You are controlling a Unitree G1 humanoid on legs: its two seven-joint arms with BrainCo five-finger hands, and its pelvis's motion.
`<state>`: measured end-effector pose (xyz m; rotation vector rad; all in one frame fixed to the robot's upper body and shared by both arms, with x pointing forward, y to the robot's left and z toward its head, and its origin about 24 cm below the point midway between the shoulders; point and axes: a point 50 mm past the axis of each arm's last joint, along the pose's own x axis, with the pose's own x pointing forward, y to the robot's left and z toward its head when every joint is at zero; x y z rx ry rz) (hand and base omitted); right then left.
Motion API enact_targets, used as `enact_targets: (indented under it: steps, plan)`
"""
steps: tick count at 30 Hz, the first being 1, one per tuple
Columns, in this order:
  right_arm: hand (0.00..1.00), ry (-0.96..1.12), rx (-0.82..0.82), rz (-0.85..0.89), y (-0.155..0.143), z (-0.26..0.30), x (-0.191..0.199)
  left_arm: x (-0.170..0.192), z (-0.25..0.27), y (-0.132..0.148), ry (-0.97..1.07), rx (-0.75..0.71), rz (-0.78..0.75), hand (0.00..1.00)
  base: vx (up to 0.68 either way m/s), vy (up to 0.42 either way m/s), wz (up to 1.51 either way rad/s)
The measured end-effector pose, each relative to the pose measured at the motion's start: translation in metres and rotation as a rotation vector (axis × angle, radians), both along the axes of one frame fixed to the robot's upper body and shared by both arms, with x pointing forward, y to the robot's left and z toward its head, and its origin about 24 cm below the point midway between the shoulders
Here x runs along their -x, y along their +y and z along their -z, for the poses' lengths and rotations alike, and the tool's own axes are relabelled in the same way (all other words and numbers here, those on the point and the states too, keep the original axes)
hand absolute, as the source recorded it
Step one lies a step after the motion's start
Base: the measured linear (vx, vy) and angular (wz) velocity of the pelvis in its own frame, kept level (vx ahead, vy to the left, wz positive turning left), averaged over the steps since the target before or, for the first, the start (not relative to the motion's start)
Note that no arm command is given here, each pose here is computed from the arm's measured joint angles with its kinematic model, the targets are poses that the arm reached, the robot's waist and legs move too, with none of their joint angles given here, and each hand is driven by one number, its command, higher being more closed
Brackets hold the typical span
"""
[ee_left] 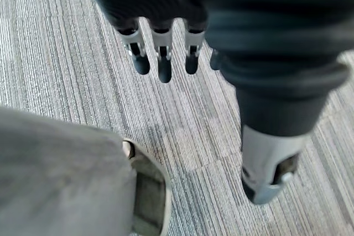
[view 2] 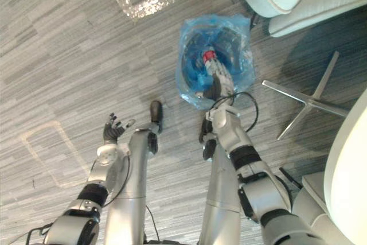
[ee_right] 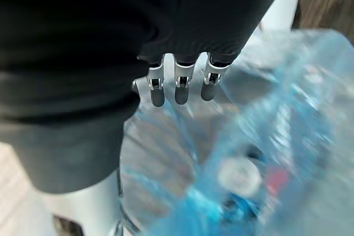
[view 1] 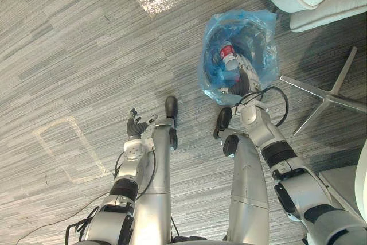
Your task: Gather rubbish on tea table into small bin, then transfer packed bag to large trash can.
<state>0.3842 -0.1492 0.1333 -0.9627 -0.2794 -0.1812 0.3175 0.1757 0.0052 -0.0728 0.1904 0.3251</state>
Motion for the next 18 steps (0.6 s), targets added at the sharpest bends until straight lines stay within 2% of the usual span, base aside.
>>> enact_targets:
  steps: [18]
  plan:
    - [0.0, 0.067, 0.168, -0.036, 0.014, 0.005, -0.009, -0.004, -0.006, -0.002, -0.041, 0.049, -0.014, 0.0, 0.0, 0.01, 0.06]
